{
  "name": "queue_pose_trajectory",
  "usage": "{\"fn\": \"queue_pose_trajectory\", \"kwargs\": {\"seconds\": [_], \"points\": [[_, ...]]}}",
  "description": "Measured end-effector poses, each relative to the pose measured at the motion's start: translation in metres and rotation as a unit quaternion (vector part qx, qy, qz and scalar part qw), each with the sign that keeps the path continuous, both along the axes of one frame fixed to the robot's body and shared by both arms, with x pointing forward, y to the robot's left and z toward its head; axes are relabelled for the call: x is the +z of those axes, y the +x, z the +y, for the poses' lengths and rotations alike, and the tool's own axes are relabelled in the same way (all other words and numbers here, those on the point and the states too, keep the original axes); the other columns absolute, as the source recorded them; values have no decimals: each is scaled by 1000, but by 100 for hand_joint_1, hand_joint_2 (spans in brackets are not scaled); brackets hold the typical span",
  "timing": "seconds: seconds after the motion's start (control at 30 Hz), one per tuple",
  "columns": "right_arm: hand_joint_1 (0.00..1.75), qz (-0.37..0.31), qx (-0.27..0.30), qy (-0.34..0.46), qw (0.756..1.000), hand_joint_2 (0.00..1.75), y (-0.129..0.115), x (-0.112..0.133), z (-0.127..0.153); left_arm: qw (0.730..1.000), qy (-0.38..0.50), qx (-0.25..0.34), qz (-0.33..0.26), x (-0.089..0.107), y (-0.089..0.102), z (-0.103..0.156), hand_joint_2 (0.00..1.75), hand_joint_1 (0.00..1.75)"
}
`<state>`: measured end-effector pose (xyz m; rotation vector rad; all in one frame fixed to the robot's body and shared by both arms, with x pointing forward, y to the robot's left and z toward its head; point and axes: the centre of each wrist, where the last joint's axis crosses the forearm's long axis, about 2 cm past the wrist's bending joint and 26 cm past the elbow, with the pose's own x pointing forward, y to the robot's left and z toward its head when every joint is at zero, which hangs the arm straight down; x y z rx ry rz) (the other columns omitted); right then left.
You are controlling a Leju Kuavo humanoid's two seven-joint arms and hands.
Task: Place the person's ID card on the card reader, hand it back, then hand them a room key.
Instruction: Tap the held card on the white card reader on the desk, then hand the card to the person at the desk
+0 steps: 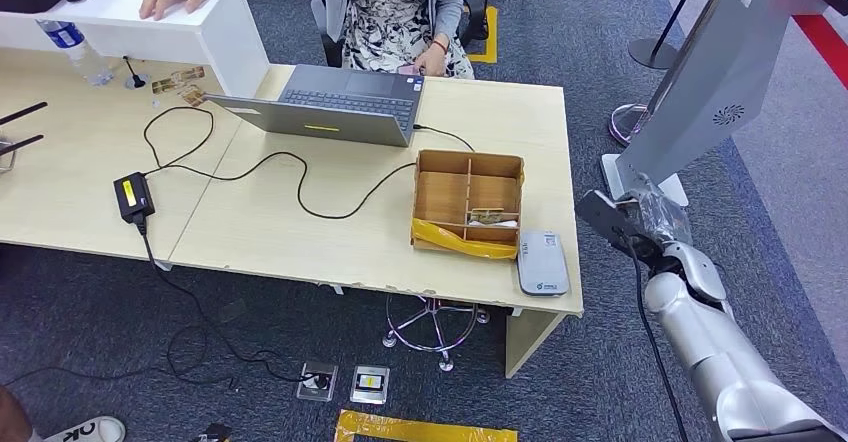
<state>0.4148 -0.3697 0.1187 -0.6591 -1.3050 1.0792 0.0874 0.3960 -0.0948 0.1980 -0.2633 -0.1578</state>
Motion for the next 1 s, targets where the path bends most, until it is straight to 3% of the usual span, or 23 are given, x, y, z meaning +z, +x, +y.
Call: {"fn": "queue_pose_trajectory", "kwargs": {"seconds": [0.17,0.33,0.67,1.0], "points": [[175,-31,13,-9,999,175,30,44,11,1000,-1,-9,0,0,2,0,0,0],[175,-45,29,-4,999,175,44,66,37,1000,-6,-20,-3,1,6,-1,0,0],[175,-50,59,24,997,175,48,73,90,1000,-11,-21,3,1,5,-2,0,0],[175,-53,81,39,994,175,49,77,119,1000,-8,-19,7,0,3,-2,0,0]]}}
